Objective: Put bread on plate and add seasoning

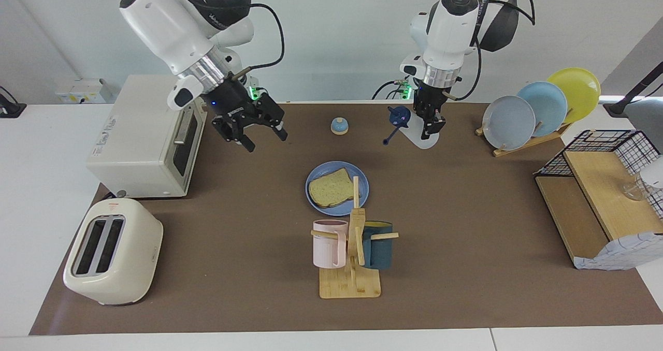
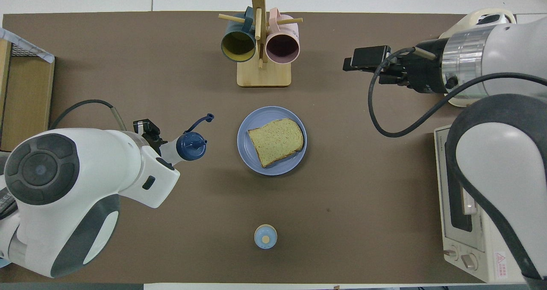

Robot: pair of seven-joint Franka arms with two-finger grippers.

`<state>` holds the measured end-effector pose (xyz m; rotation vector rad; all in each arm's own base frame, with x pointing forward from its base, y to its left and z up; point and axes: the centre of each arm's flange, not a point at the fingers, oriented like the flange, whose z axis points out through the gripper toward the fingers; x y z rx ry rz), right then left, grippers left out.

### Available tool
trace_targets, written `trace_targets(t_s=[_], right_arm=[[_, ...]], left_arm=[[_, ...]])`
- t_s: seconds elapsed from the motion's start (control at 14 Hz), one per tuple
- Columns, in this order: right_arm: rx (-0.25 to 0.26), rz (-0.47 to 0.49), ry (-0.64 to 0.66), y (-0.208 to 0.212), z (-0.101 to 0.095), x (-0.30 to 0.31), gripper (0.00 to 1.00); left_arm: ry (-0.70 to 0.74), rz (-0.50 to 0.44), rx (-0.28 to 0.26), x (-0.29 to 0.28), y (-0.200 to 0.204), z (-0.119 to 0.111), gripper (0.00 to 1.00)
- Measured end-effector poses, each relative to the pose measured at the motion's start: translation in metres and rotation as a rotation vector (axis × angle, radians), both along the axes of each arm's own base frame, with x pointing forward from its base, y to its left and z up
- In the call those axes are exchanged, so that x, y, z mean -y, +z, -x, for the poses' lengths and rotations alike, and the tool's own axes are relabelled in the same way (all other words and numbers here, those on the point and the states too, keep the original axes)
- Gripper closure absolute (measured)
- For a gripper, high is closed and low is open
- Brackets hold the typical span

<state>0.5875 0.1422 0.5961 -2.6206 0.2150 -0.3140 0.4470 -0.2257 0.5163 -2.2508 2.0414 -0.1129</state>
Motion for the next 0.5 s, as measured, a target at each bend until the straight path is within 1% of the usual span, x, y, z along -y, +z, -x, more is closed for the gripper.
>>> trace_targets(t_s=[0.07,0.21,0.43,0.5], right_arm=[[0.002,0.079,0.008,-0.003,-0.002,0.014,0.0],[-0.03,0.232,0.036,-0.011,-0.001,0.043,0.0],[-0.044,0.4,0.101,-0.012,-0.001,0.071,0.0],[-0.051,0.431,0.109,-0.012,-0.001,0.083,0.0]], left_arm=[[0.002,-0.025,0.01,0.008,0.0,-0.002,0.53],[0.016,-0.079,0.022,0.032,-0.002,-0.007,0.53],[0.021,-0.18,0.04,0.075,-0.021,-0.009,0.53],[0.022,-0.223,0.05,0.091,-0.031,-0.007,0.53]])
